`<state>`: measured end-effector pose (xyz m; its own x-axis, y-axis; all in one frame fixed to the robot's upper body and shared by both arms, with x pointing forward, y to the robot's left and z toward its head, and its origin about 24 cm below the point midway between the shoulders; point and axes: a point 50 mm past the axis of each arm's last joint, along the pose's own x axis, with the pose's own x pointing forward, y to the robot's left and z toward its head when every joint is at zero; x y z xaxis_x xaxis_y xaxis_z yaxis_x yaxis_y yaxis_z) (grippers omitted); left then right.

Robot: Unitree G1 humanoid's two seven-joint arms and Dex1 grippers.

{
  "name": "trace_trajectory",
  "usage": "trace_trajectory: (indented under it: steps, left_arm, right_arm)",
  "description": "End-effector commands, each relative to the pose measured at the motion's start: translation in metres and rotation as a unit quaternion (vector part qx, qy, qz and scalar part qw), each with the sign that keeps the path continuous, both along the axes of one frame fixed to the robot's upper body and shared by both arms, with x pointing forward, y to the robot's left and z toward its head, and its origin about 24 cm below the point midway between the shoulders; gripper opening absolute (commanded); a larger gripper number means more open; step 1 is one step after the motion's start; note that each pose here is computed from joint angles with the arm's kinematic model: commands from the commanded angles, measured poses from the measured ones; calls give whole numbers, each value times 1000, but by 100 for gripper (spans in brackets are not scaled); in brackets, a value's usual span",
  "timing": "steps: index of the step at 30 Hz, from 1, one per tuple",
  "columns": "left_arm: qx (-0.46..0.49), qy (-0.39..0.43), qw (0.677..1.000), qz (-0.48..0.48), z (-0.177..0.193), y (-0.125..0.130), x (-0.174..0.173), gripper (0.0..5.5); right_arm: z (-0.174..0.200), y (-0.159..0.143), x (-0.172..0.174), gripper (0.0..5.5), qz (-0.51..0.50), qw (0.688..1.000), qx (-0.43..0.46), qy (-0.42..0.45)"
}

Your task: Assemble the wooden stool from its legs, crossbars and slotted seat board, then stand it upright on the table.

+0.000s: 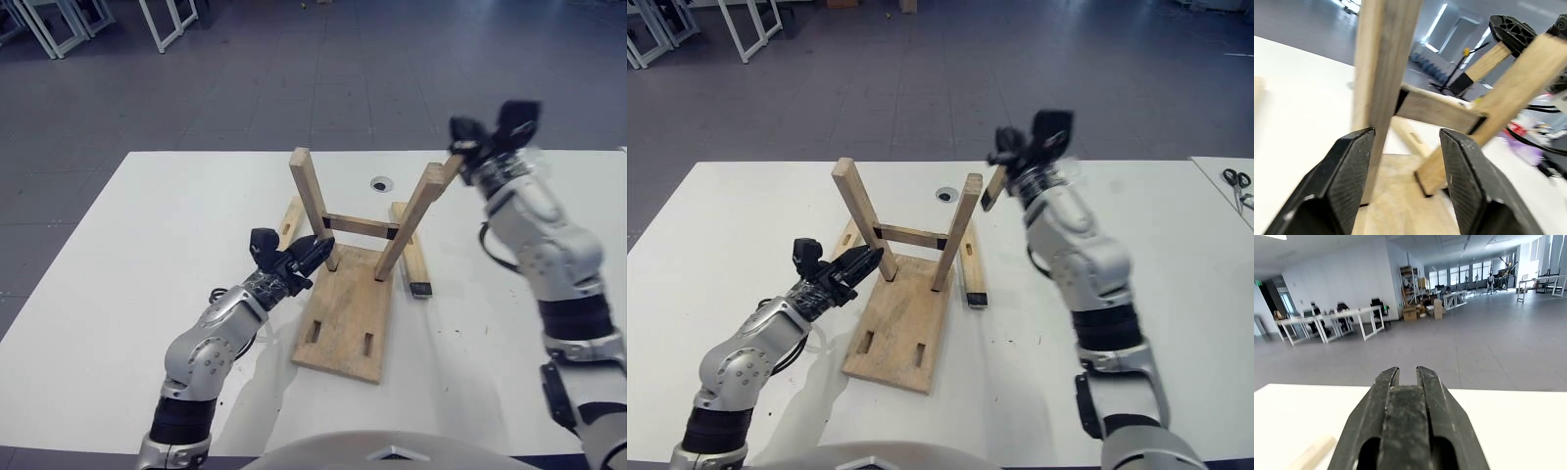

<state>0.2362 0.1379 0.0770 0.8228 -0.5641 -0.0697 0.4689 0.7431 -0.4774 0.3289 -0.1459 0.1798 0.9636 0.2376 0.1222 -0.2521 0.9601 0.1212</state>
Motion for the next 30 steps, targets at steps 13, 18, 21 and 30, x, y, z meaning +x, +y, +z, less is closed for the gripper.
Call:
trace_trajectory:
  steps: [13, 18, 21, 30]
  left_arm:
    - [15, -4, 998, 61, -10, 0, 2, 244]
    - [15, -2, 998, 66, -13, -2, 1, 244]
    - [19, -2, 998, 64, -13, -2, 2, 244]
    - [27, -3, 998, 60, -13, -5, 2, 244]
  right_arm:
    - [29, -12, 11, 42, -48, 998, 13, -36]
    - [56, -16, 11, 42, -52, 996, 23, -72]
    - [21, -23, 11, 42, -67, 998, -5, -10]
    - [-55, -12, 6, 42, -57, 990, 40, 122]
